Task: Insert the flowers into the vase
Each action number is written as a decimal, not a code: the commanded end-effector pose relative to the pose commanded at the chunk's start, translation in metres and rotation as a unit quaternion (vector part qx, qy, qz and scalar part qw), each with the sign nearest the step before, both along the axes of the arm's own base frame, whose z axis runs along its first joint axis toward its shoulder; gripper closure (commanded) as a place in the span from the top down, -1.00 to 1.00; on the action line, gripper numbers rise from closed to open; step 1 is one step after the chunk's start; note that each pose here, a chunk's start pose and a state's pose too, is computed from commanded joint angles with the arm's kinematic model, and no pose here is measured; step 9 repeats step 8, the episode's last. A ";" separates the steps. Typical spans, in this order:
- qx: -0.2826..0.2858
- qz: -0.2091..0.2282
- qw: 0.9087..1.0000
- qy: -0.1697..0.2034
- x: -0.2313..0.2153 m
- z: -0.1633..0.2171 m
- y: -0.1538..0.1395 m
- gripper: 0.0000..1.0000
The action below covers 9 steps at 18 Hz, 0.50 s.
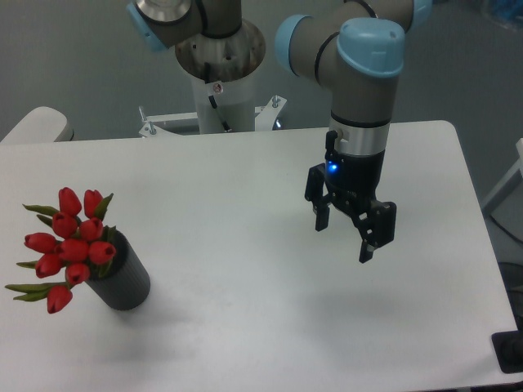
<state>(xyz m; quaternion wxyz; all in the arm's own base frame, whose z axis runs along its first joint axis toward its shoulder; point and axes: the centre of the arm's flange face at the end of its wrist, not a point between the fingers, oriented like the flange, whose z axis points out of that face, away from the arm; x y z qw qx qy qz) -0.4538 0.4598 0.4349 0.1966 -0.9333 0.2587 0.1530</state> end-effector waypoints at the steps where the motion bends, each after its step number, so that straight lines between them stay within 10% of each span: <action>1: 0.000 -0.001 1.000 -0.001 0.001 0.000 0.001 1.00; 9: -0.002 0.000 1.000 0.001 -0.001 0.002 0.002 1.00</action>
